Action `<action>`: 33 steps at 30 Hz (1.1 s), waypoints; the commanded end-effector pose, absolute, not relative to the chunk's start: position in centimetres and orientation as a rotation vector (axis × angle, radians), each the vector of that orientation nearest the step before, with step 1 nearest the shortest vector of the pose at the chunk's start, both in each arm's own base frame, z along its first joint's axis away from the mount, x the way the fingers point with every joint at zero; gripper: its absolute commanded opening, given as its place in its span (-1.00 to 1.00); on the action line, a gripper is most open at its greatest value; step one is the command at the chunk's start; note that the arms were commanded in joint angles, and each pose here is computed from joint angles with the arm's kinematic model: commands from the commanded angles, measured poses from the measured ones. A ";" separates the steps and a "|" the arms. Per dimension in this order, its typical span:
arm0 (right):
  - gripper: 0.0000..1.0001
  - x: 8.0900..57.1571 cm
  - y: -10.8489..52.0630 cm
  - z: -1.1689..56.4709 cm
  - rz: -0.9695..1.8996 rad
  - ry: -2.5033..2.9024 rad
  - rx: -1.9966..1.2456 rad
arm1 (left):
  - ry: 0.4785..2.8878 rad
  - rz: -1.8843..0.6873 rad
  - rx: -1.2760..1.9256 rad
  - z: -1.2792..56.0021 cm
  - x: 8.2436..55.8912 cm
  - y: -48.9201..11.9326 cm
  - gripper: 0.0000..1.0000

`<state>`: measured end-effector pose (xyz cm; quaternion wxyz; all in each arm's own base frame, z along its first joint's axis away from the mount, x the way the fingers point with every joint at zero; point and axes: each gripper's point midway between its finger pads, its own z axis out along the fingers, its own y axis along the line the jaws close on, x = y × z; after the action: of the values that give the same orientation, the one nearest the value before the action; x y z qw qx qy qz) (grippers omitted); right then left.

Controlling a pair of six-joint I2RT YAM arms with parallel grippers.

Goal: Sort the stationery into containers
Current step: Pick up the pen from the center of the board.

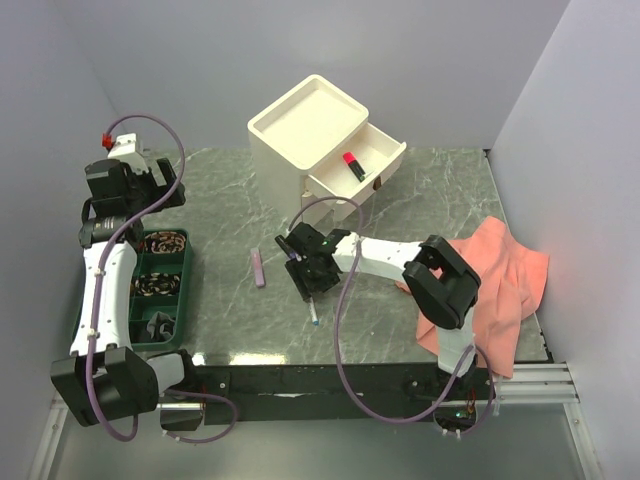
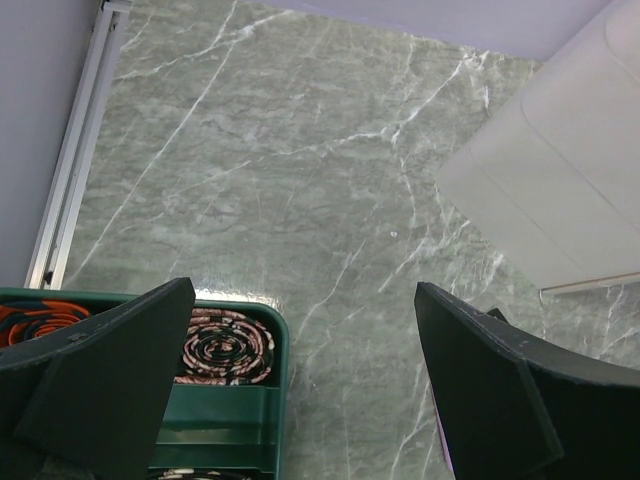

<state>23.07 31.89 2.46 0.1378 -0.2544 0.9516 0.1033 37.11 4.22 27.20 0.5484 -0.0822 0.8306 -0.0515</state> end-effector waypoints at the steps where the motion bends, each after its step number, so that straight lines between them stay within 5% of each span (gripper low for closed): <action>1: 0.25 24.0 32.2 2.0 0.249 2.723 -0.748 | 1.928 -0.106 -0.188 28.2 37.3 4.3 0.99; 7: 0.00 22.1 31.2 -0.3 0.213 2.771 -0.807 | 1.932 -0.096 -0.193 28.0 37.5 4.5 0.99; 14: -1.00 21.6 34.1 0.9 0.305 2.703 -0.921 | 1.938 -0.091 -0.195 28.2 37.6 4.7 0.99; 24: -1.00 27.2 39.7 21.0 0.664 2.078 -1.026 | 1.940 -0.117 -0.147 29.2 38.6 4.3 0.99; 33: -1.00 31.3 35.4 35.6 0.650 1.743 -0.779 | 1.926 -0.147 -0.129 29.7 39.8 4.0 0.99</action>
<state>27.81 37.58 27.85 0.4374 -0.3761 0.7712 0.2690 38.72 4.25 27.10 0.5385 -0.0716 0.8377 -0.0570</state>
